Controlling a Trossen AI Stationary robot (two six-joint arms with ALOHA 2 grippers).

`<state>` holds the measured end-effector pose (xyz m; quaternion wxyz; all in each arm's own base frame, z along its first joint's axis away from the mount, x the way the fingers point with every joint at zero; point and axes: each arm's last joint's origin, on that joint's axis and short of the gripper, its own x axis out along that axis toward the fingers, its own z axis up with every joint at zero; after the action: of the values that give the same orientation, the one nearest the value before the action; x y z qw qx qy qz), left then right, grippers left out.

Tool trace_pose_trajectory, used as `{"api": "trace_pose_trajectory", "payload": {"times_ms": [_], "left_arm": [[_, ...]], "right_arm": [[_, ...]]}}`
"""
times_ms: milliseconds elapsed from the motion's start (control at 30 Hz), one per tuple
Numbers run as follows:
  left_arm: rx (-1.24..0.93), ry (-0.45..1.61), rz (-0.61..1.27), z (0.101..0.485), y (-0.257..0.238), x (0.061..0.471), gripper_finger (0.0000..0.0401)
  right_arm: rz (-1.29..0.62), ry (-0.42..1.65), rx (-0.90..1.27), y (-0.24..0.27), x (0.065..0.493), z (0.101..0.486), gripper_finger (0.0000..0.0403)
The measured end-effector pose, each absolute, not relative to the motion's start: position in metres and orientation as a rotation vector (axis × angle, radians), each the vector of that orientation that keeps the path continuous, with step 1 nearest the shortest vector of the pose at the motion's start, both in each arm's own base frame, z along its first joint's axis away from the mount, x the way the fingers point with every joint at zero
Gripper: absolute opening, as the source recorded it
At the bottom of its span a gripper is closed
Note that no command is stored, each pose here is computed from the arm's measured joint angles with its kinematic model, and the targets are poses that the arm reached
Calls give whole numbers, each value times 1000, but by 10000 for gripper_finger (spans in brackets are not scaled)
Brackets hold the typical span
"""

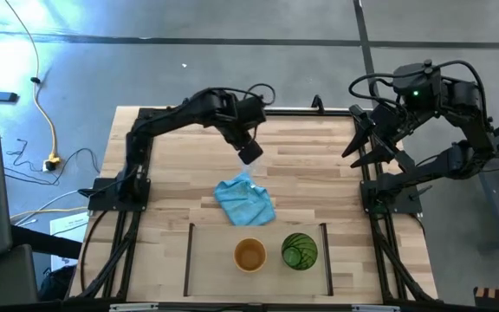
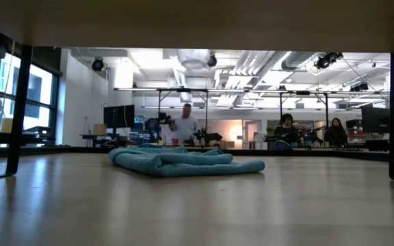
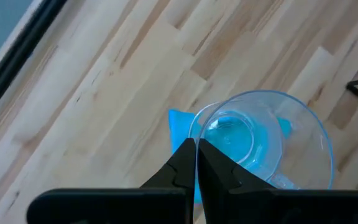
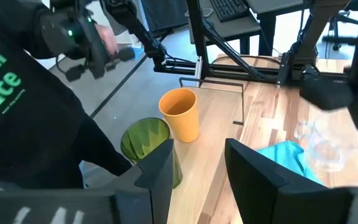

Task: Stack small to large cups/mugs on shelf
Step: Put the transparent mug on the shelf

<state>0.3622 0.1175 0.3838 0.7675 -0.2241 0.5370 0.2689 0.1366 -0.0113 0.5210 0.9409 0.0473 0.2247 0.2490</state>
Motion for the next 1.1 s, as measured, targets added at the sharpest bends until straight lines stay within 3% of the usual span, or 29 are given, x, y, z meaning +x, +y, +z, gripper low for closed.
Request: {"api": "trace_pose_trajectory", "payload": {"times_ms": [433,1100], "left_arm": [[-513,1026,564,427,69,336,0],[-515,1004,544,429,14,340,0]], "right_arm": [[507,459,96,-11,137,521,135],[507,469,103,-11,136,520,135]]}}
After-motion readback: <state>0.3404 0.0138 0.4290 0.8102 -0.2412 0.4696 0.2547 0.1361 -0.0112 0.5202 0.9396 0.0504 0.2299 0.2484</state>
